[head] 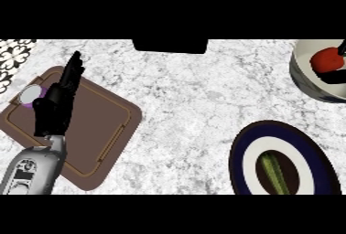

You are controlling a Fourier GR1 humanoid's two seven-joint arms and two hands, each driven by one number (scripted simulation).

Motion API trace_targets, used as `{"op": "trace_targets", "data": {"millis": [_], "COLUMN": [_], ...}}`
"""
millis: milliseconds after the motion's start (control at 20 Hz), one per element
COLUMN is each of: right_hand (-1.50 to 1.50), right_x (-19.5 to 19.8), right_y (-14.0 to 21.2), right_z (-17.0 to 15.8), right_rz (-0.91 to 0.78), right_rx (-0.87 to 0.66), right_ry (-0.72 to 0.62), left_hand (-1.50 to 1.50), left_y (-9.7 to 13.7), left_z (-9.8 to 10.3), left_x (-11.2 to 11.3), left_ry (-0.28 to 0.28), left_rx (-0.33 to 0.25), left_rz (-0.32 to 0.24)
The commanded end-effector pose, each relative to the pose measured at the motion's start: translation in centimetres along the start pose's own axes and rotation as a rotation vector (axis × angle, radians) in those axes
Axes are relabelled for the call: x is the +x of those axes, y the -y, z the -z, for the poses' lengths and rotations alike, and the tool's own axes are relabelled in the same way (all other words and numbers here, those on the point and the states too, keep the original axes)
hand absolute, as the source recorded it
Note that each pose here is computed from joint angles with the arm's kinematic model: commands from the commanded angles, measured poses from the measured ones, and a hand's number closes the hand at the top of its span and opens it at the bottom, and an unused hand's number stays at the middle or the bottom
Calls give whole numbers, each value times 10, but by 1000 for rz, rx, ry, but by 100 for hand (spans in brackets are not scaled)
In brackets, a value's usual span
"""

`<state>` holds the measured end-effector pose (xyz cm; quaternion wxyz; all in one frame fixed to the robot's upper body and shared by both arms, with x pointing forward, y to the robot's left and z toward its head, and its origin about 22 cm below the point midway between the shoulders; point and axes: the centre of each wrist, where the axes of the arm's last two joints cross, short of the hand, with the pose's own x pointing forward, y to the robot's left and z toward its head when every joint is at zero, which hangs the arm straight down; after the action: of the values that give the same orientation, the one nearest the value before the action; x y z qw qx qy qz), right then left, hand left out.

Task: Pick the bell pepper from the plate and place it in the bowl

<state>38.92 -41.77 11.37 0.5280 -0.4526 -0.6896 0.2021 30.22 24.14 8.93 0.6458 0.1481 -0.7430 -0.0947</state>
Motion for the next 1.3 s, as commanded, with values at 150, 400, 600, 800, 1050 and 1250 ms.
{"op": "trace_targets", "data": {"millis": [150,400,600,800,1050,1250], "right_hand": [-150,-150,-150,-150,-150,-150], "right_x": [-19,-21,-18,-37,-47,-88], "right_y": [-13,-15,-2,16,49,80], "right_z": [-3,-2,7,0,2,-33], "right_rz": [129,281,390,425,547,641], "right_rx": [131,147,67,49,75,83], "right_ry": [-83,-36,17,-17,-55,-35], "left_hand": [0,0,0,0,0,0], "left_y": [-7,-12,-4,3,1,-5], "left_z": [1,-1,6,4,-1,-2], "left_x": [6,-6,7,-2,-6,-10], "left_ry": [24,8,20,17,5,-20], "left_rx": [-1,7,7,26,3,25], "left_rz": [-7,-12,-15,0,6,-17]}}
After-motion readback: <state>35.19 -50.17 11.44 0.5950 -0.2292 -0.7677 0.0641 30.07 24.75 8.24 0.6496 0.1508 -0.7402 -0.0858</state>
